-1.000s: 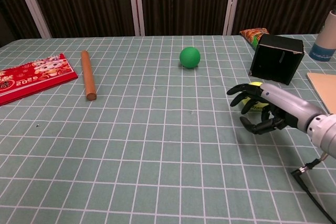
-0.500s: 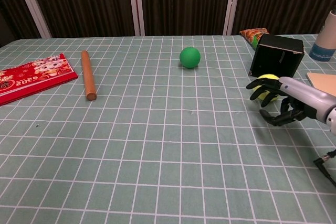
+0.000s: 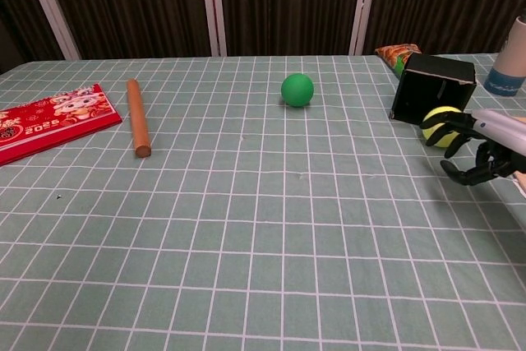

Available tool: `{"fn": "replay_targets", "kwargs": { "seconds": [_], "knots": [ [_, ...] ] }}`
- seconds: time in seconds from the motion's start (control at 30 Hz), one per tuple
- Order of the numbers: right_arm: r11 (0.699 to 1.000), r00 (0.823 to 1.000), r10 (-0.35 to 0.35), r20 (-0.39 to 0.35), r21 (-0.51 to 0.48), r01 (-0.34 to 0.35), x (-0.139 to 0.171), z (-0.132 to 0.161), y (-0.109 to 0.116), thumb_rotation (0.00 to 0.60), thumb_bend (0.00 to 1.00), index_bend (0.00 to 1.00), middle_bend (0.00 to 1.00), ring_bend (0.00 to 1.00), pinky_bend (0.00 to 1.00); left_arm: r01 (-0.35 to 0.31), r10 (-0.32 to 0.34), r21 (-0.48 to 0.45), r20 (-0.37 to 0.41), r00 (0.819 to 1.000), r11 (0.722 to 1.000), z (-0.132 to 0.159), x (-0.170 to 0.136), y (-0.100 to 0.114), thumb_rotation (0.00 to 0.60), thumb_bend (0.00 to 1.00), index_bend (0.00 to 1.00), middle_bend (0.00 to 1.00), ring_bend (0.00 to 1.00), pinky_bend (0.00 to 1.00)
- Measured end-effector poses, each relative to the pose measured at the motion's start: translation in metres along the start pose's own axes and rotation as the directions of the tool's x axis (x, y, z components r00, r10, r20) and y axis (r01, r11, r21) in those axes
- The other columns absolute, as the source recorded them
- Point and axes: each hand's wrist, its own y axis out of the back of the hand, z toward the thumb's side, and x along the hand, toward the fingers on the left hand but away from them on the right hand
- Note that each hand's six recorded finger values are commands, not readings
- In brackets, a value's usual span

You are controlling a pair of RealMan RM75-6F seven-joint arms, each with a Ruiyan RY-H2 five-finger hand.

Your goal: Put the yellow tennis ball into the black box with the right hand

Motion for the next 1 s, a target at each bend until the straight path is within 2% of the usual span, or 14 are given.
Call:
{"fn": "replay_targets", "kwargs": {
  "seconds": [0.2, 0.37, 0.57, 1.0],
  "knots": [
    [1.000, 1.000, -0.003, 0.009, 0.003, 0.003, -0.004, -0.006, 0.007, 0.600, 0.55, 0.17, 0.26, 0.33, 0.60, 0.009, -0.009, 0.000, 0.005, 1.000, 1.000, 0.002, -0.001, -0.002, 0.600, 0.16, 0.00, 0.00, 0.00, 0.00],
    [1.000, 1.000, 0.006, -0.002, -0.018, -0.006, -0.011, -0.005, 0.012, 0.600, 0.55, 0.17, 0.26, 0.33, 0.56, 0.008, -0.008, 0.007, 0.001, 1.000, 1.000, 0.003, -0.001, -0.003, 0.600, 0.16, 0.00, 0.00, 0.00, 0.00],
    [1.000, 1.000, 0.012, -0.005, 0.003, -0.012, -0.022, -0.009, 0.016, 0.600, 0.55, 0.16, 0.26, 0.32, 0.48, 0.008, -0.008, 0.014, -0.013, 1.000, 1.000, 0.004, 0.001, -0.004, 0.600, 0.16, 0.00, 0.00, 0.00, 0.00],
    [0.997, 0.999, 0.047, -0.021, 0.069, -0.046, -0.040, -0.015, 0.019, 0.600, 0.55, 0.17, 0.26, 0.32, 0.42, 0.018, -0.017, 0.028, -0.027, 0.999, 0.999, 0.004, 0.005, -0.008, 0.600, 0.16, 0.00, 0.00, 0.00, 0.00]
  ]
}}
